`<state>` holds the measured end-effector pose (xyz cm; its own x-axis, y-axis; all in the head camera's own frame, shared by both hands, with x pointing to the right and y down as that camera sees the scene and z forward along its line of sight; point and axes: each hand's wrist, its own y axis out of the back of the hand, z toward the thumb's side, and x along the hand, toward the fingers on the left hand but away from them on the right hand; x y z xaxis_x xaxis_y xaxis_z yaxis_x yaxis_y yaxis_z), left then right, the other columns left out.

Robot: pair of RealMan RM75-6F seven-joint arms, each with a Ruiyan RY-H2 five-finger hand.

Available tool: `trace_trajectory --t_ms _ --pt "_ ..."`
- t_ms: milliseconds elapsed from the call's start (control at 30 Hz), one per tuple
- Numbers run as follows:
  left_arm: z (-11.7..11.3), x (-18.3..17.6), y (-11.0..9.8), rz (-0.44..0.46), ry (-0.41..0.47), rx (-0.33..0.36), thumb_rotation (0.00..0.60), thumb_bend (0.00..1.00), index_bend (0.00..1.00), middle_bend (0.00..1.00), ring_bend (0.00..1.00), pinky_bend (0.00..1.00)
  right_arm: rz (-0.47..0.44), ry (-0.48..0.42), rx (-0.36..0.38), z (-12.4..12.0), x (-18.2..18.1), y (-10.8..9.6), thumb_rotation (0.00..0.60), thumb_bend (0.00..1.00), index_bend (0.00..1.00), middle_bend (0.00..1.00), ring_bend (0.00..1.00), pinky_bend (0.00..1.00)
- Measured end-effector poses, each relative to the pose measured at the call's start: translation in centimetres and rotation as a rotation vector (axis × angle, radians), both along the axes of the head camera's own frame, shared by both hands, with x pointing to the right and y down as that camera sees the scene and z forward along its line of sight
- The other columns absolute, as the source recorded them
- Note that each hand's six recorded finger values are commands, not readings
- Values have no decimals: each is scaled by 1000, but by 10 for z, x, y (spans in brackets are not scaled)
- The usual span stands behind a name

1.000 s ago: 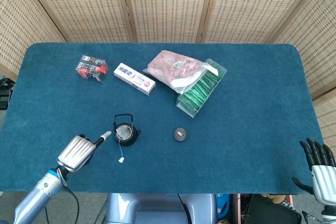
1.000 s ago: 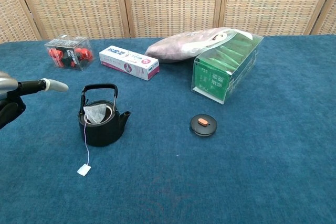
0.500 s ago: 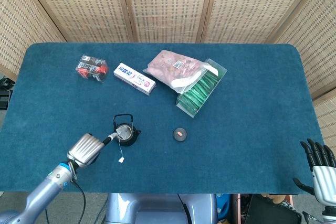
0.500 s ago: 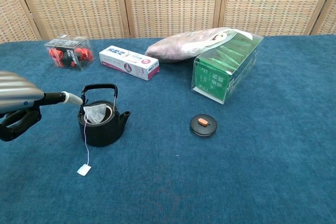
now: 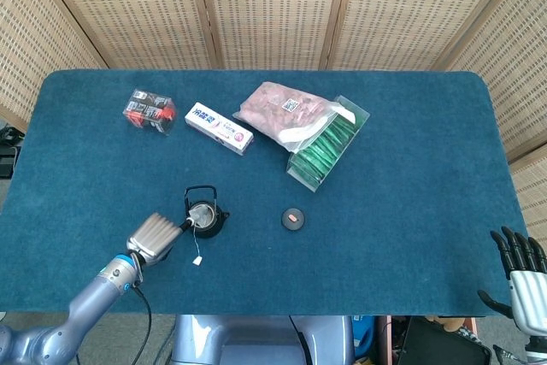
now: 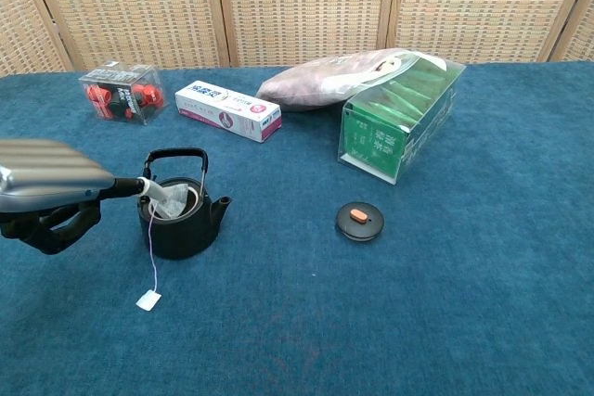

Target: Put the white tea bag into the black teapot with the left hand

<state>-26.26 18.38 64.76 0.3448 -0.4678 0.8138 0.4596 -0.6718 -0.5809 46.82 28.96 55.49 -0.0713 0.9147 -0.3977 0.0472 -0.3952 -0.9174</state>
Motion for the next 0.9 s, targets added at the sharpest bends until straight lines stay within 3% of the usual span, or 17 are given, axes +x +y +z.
trace_trajectory --t_ms 500,900 --pt "14 8 1 2 -30 -38 600 1000 4 772 669 520 6 4 -3 0 2 1 600 71 92 118 0 84" --pt "-1 16 -4 -12 43 18 600 1000 4 772 668 520 5 3 -2 0 1 1 600 71 92 118 0 84"
